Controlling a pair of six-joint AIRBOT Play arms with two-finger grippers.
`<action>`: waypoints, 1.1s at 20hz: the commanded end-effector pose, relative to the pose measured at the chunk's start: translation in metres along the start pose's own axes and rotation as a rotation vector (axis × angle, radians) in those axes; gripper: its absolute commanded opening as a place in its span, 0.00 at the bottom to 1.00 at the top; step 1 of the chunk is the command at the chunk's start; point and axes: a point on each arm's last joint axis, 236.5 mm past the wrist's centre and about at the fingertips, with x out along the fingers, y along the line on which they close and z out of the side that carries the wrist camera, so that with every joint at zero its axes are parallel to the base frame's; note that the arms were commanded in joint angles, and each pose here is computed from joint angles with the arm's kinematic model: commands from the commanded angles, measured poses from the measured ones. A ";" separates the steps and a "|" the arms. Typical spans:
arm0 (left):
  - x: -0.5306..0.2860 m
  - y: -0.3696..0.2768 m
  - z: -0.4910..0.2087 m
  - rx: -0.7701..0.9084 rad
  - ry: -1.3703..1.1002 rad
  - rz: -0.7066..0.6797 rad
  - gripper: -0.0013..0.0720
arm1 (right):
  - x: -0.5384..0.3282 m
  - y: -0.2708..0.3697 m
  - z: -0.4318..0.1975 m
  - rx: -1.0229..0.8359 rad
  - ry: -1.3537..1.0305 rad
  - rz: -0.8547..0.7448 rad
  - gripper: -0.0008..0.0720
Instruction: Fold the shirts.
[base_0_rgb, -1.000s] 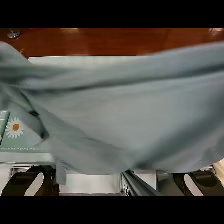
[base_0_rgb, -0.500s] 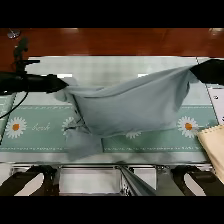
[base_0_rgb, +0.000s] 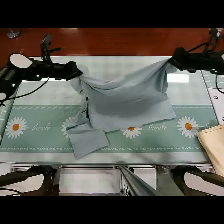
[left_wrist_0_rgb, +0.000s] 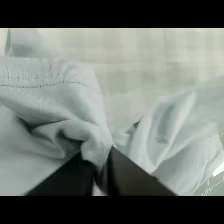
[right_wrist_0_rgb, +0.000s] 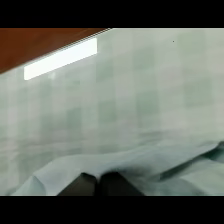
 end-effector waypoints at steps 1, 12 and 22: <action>0.008 0.003 0.001 -0.047 0.018 -0.013 0.64 | 0.036 -0.021 0.010 0.241 -0.006 0.062 0.54; -0.134 0.143 -0.159 -0.313 0.372 0.268 0.98 | -0.125 -0.188 -0.105 0.147 0.253 -0.467 0.86; -0.092 0.132 -0.238 -0.534 0.120 0.112 0.98 | -0.118 -0.090 -0.189 0.298 0.111 0.011 0.86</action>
